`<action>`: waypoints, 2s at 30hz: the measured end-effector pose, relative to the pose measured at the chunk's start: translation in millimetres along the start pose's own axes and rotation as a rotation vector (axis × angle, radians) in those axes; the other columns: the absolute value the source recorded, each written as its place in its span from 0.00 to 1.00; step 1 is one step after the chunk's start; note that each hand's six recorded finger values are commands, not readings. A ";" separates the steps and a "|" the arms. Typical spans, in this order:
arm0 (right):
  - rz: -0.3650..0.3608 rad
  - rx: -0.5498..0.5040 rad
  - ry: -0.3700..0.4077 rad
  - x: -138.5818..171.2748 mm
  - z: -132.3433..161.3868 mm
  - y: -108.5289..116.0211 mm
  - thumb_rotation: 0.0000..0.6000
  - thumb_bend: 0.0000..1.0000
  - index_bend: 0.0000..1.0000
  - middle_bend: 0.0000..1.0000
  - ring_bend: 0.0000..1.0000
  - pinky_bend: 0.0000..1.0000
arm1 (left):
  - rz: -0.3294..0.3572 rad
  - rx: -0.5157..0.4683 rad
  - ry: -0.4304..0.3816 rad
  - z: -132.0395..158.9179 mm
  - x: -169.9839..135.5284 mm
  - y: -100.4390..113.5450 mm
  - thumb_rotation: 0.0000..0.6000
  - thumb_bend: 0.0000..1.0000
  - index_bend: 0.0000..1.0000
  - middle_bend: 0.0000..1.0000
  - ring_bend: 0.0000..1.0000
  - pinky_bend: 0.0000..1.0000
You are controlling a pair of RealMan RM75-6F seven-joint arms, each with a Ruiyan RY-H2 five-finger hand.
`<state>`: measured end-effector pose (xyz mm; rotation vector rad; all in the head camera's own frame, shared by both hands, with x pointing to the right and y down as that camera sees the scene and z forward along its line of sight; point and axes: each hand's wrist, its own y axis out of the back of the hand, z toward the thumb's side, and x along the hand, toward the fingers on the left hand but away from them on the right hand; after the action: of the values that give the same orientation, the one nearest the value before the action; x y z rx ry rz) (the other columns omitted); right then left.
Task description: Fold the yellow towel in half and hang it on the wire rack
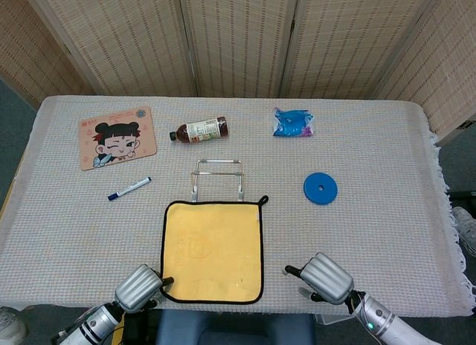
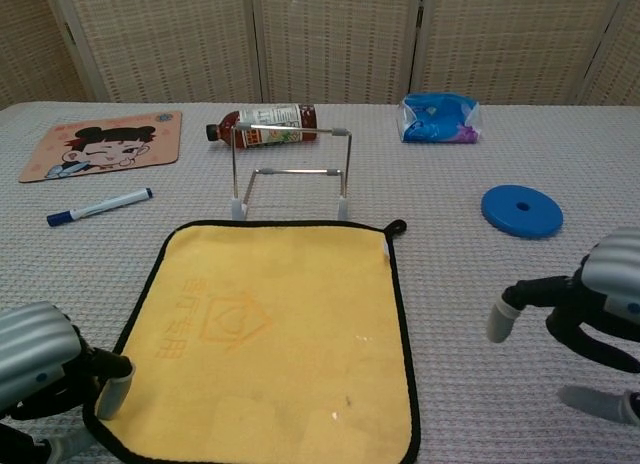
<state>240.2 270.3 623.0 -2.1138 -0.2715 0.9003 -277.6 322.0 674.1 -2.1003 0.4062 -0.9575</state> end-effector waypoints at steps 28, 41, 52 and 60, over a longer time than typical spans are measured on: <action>0.068 0.113 0.174 -73.4 51.1 -59.6 1.00 0.29 0.47 0.89 0.95 1.00 | 0.018 -0.014 0.016 -2.4 -2.8 0.5 1.00 0.49 0.64 0.99 0.85 0.98; 0.047 0.112 0.185 -85.2 57.4 -63.9 1.00 0.33 0.52 0.89 0.95 1.00 | 0.026 -0.018 0.028 -5.2 -7.5 2.2 1.00 0.49 0.64 0.99 0.85 0.98; 0.017 0.111 0.183 -92.5 59.6 -61.8 1.00 0.45 0.60 0.90 0.96 1.00 | 0.049 -0.020 0.047 -10.5 -12.9 8.7 1.00 0.49 0.64 0.99 0.85 0.98; -0.045 0.067 0.156 -98.1 56.5 -48.2 1.00 0.54 0.66 0.91 0.97 1.00 | 0.064 -0.084 0.046 -11.3 -13.1 17.0 1.00 0.49 0.64 0.99 0.85 0.98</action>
<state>135.8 289.7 685.2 -2.0944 -0.2046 0.7040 -294.3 312.3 659.3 -2.1300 0.5433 -0.9680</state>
